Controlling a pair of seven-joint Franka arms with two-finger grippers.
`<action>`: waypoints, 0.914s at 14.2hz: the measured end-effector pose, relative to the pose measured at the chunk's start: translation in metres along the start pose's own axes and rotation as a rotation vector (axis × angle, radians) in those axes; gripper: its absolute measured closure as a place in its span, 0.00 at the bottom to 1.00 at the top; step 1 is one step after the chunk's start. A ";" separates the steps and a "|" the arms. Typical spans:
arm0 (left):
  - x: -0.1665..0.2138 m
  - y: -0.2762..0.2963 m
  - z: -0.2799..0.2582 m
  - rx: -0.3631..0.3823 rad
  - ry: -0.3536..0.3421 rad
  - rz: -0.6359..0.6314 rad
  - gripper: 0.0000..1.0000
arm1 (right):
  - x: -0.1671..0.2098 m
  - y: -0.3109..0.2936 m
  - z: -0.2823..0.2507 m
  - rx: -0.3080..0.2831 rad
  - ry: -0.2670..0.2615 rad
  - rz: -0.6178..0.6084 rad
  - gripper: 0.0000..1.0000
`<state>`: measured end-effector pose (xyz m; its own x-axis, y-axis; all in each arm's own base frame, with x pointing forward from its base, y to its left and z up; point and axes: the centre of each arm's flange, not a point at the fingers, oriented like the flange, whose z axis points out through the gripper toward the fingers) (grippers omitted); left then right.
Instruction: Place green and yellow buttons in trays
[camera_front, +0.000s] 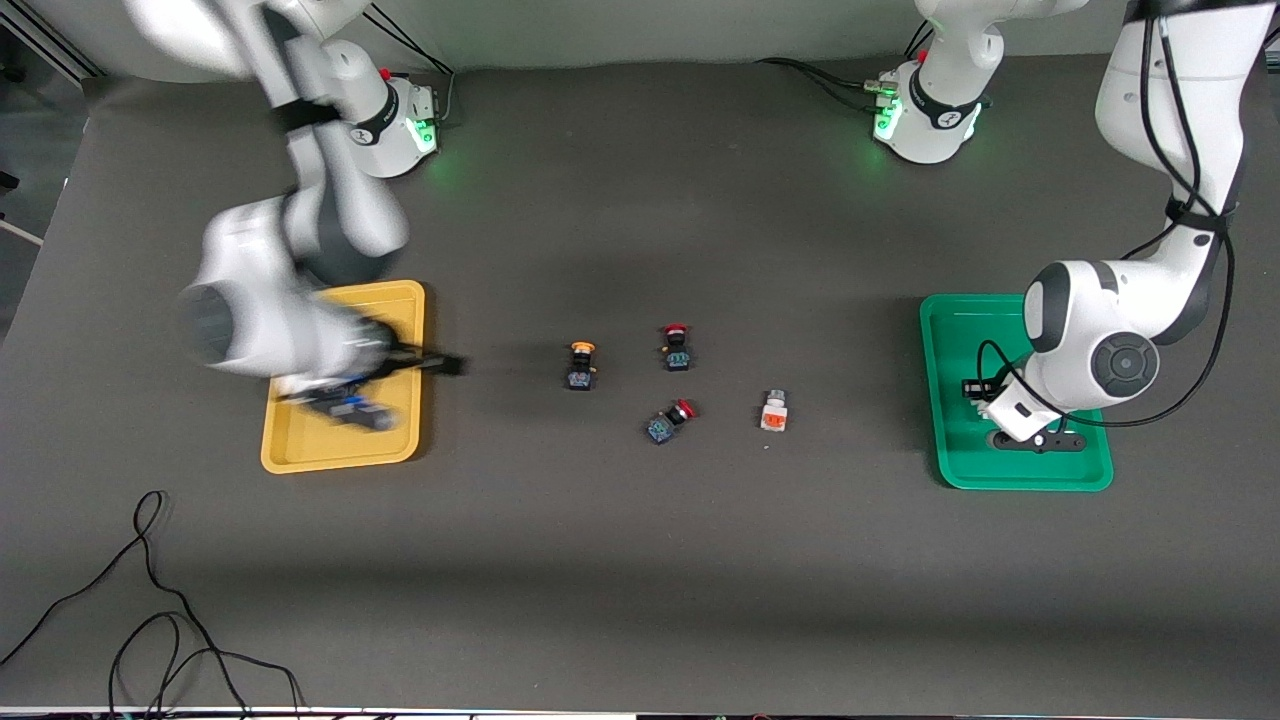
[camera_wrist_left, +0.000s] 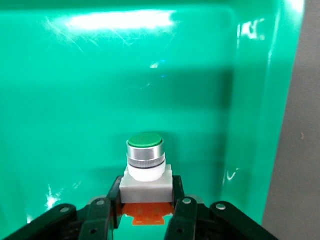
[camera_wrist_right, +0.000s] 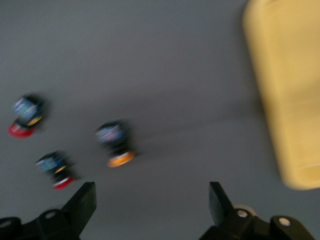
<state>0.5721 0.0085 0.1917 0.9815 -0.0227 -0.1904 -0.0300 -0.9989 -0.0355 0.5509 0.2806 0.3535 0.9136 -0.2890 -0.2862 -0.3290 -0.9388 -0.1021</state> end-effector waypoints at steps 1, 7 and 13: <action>0.002 0.000 -0.005 0.001 0.010 0.000 0.48 | -0.028 -0.048 0.025 -0.009 -0.004 -0.007 0.00; 0.020 -0.008 -0.117 0.014 0.012 0.002 0.00 | -0.038 -0.106 0.145 -0.086 0.097 -0.020 0.00; 0.027 0.088 -0.173 0.001 0.081 0.075 0.00 | -0.009 -0.090 0.197 -0.136 0.159 -0.048 0.00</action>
<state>0.6291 -0.0872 0.3526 0.9885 -0.1010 -0.1123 -0.1044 -0.9942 -0.0249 0.5255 0.4046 0.1780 0.9572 -0.2591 -0.1292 -0.2586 -0.9658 0.0205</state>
